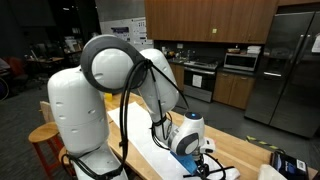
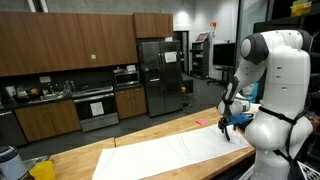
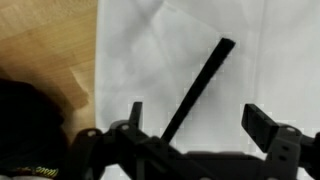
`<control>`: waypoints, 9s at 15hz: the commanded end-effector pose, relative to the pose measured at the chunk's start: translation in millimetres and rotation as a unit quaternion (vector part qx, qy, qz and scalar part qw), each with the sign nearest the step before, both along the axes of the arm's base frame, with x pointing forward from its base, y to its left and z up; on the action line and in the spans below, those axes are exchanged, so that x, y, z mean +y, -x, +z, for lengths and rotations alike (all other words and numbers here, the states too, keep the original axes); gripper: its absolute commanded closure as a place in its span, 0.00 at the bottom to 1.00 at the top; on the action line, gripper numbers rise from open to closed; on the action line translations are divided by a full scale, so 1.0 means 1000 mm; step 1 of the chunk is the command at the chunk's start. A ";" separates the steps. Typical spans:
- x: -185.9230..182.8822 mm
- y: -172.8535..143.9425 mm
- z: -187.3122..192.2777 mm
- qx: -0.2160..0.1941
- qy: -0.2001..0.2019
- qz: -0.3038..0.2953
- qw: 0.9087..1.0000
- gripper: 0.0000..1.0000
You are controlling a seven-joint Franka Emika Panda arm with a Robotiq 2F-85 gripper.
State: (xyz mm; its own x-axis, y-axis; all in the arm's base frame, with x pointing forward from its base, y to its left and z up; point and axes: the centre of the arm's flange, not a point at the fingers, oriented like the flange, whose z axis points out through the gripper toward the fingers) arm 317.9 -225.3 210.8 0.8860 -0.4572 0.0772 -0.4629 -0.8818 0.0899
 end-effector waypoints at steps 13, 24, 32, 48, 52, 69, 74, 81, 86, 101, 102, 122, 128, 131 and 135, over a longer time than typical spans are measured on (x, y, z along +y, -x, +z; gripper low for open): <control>-0.017 -0.015 -0.055 0.060 -0.102 -0.020 0.993 0.27; -0.028 -0.025 -0.041 0.054 -0.078 -0.028 0.995 0.98; -0.033 0.007 0.039 0.021 0.045 0.011 0.999 0.99; -0.105 0.095 0.095 0.001 0.098 -0.063 0.993 0.69; -0.098 0.094 0.096 -0.012 0.082 -0.041 0.996 0.43; 0.064 -0.065 0.032 -0.011 -0.019 0.268 0.963 0.00; 0.074 -0.078 0.017 -0.008 -0.049 0.297 0.953 0.25; 0.081 -0.101 0.000 0.024 -0.050 0.334 0.941 0.71; 0.088 -0.117 -0.006 0.042 -0.010 0.368 0.929 1.00; 0.144 -0.182 -0.018 0.058 -0.074 0.373 0.923 1.00; 0.147 -0.181 -0.018 0.048 -0.090 0.359 0.928 1.00; 0.135 -0.195 -0.038 0.040 -0.119 0.299 0.946 1.00; 0.136 -0.195 -0.038 0.040 -0.120 0.299 0.946 1.00; 0.136 -0.195 -0.038 0.040 -0.120 0.299 0.946 1.00; 0.136 -0.195 -0.038 0.040 -0.120 0.299 0.946 1.00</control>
